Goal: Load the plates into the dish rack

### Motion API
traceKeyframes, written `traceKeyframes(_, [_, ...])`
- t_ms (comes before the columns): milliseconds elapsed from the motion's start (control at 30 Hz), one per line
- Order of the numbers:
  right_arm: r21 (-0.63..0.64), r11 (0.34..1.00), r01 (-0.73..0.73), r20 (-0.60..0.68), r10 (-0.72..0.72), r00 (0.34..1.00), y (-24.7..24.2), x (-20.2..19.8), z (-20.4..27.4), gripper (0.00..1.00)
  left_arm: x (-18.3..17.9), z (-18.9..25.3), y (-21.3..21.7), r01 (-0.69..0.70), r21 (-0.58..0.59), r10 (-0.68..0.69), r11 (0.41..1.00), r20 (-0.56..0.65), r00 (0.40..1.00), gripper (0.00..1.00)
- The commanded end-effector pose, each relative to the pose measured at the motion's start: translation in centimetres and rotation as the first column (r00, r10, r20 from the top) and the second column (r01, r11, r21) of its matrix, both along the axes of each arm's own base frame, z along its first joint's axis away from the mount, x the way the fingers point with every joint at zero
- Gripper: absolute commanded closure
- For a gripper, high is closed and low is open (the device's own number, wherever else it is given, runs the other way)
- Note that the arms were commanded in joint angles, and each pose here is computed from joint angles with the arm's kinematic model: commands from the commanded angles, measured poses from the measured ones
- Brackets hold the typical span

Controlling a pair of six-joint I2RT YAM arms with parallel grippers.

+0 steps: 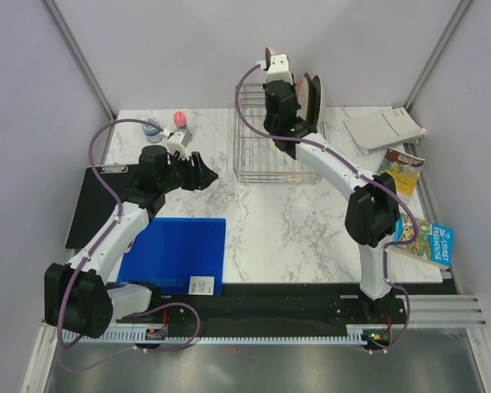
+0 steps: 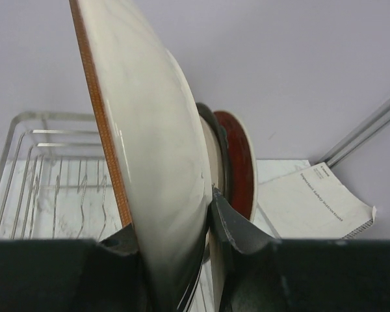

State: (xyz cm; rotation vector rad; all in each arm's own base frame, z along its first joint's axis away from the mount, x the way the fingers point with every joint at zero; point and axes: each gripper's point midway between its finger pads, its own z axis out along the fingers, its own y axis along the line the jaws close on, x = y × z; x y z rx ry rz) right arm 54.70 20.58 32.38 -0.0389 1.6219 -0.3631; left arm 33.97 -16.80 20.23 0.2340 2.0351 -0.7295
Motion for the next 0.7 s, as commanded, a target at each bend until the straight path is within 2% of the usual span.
traceKeyframes(0, [0.159, 0.981, 0.113, 0.238, -0.149, 0.960, -1.8, 0.6, 8.1, 1.00, 0.1, 1.6, 0.5, -0.024, -0.046, 0.026, 0.999, 0.046, 0.999, 0.44])
traceKeyframes(300, [0.130, 0.976, 0.172, 0.140, -0.190, 0.972, -2.9, 4.1, 4.0, 1.00, -0.1, 0.7, 1.2, -0.045, -0.053, 0.047, 0.998, 0.030, 0.998, 0.45])
traceKeyframes(667, [0.067, 0.981, 0.180, 0.051, -0.184, 0.982, -4.4, 5.6, -0.2, 1.00, 0.2, -0.2, 1.2, -0.051, -0.070, 0.052, 0.996, 0.009, 0.999, 0.45])
